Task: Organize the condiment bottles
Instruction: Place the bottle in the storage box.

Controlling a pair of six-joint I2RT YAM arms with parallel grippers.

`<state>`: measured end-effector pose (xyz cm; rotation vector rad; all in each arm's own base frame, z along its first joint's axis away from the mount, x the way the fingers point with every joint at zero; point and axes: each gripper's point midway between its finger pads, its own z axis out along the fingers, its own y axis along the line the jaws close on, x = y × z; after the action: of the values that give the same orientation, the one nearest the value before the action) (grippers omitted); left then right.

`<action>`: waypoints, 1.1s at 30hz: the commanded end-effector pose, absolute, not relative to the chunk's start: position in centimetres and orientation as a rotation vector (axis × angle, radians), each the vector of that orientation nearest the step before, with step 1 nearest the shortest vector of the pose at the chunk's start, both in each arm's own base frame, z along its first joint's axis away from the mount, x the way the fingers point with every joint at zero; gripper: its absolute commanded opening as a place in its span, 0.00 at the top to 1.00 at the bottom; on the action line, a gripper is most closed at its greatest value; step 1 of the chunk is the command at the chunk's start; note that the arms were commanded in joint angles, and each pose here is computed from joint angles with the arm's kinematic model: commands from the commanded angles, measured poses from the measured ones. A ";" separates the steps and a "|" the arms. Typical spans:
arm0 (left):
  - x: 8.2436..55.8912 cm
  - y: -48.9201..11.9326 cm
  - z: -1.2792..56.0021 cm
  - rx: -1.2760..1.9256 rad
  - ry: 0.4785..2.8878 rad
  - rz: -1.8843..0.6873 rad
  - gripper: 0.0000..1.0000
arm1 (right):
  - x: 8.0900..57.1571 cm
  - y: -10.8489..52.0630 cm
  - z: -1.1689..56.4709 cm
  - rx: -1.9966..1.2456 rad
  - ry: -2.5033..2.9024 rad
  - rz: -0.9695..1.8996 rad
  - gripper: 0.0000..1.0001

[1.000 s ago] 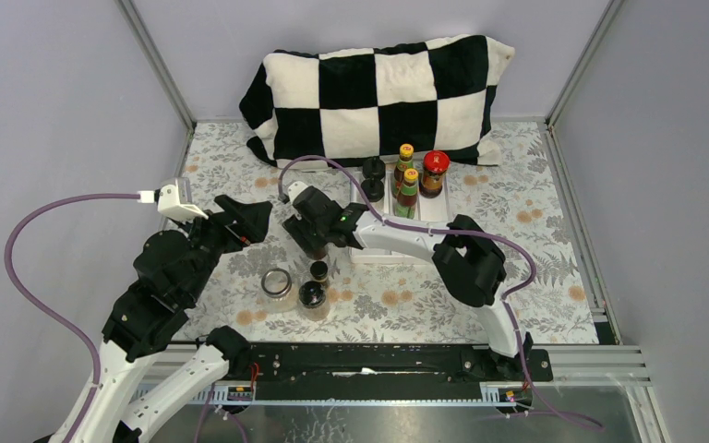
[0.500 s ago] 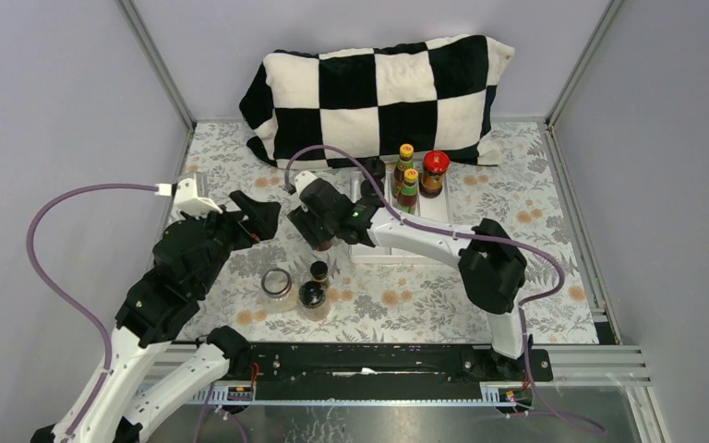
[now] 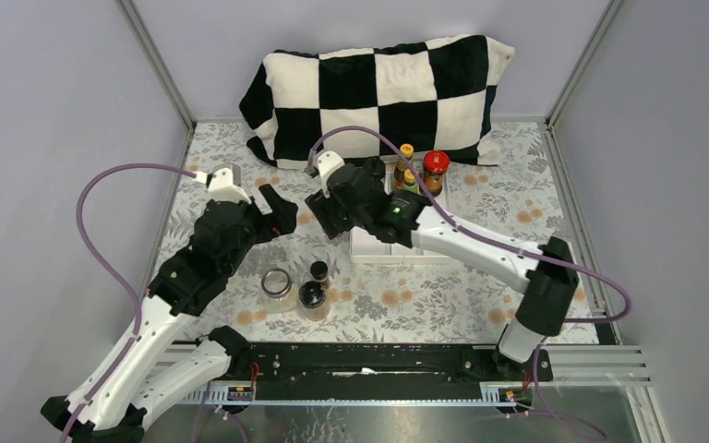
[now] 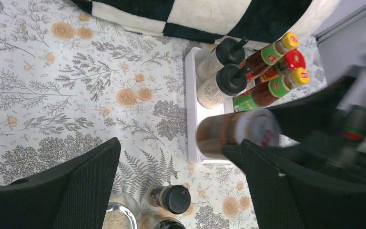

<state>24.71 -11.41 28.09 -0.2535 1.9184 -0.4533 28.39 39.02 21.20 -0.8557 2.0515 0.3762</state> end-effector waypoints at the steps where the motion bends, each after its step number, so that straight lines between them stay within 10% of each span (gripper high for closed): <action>1: 26.4 -12.5 27.1 -0.246 1.923 -0.452 0.01 | 27.8 36.4 29.2 -0.723 1.910 0.427 0.42; 33: 29.3 -16.9 22.1 -0.142 2.074 -0.492 0.01 | 32.0 14.2 30.9 -0.231 2.052 0.222 0.40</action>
<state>28.73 -16.55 21.45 -0.1590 2.1126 -0.4758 31.20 15.15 28.39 -0.3119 2.1301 0.1422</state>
